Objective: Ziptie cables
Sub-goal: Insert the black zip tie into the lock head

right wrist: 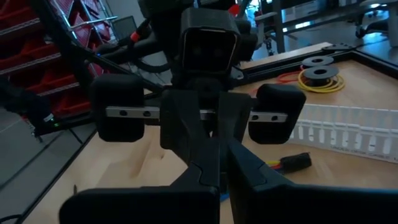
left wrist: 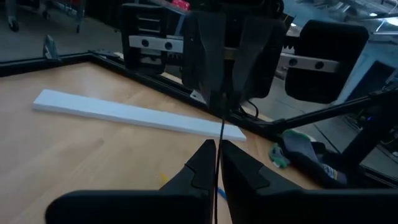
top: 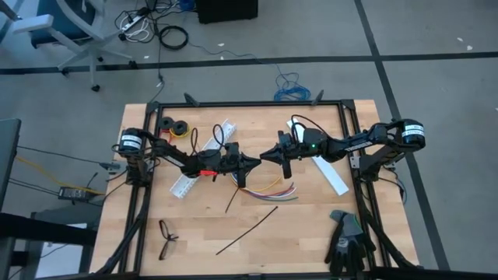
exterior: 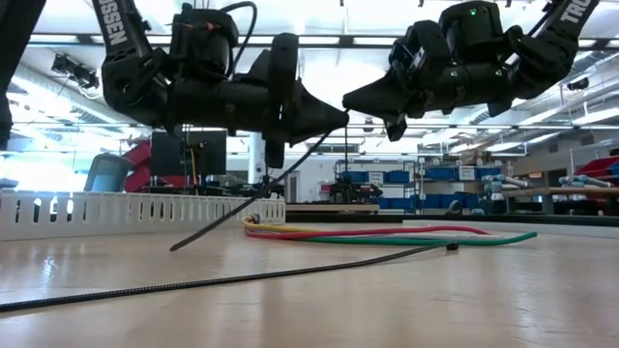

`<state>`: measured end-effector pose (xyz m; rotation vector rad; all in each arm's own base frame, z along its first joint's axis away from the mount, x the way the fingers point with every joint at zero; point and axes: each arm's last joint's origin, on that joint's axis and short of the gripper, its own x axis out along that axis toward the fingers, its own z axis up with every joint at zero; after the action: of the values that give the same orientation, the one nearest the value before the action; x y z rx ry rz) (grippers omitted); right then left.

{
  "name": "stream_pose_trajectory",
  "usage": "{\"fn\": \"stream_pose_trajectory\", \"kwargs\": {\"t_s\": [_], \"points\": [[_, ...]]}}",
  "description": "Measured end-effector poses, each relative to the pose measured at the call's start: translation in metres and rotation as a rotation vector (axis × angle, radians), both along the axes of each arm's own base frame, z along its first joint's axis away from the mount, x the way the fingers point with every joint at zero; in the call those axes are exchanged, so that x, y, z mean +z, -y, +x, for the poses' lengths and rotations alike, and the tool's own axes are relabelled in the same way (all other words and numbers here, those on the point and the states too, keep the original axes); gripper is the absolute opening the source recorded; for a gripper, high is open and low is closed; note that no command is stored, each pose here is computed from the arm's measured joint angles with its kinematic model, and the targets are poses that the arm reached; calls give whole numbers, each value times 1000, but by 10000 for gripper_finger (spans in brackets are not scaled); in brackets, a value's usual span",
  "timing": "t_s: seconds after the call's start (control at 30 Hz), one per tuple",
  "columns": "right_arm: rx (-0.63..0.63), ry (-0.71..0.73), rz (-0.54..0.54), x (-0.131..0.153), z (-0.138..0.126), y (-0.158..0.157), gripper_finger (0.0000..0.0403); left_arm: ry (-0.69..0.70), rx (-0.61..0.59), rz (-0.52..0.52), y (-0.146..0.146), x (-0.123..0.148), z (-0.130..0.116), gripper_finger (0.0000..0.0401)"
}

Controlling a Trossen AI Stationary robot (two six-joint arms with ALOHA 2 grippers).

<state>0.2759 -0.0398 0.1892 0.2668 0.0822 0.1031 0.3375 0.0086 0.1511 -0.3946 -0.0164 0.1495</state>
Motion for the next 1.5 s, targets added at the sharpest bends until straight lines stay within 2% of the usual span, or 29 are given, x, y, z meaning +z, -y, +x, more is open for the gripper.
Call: {"fn": "stream_pose_trajectory", "kwargs": {"t_s": [0.33,0.77,1.0,1.13,1.33,1.5], "points": [[6,-6,11,-1,0,0,0,-73,13,4,-6,9,19,35],[22,-39,17,-3,0,-1,0,-73,3,27,-6,9,20,35],[21,-51,19,-5,0,0,0,-78,2,54,-6,9,20,7],[21,-53,20,-5,-1,-1,0,-83,1,75,-6,9,20,4],[21,-58,21,-5,-1,-1,0,-82,1,70,-6,9,19,4],[24,-61,21,-6,-1,-1,0,-77,-1,45,-6,9,20,23]]}}
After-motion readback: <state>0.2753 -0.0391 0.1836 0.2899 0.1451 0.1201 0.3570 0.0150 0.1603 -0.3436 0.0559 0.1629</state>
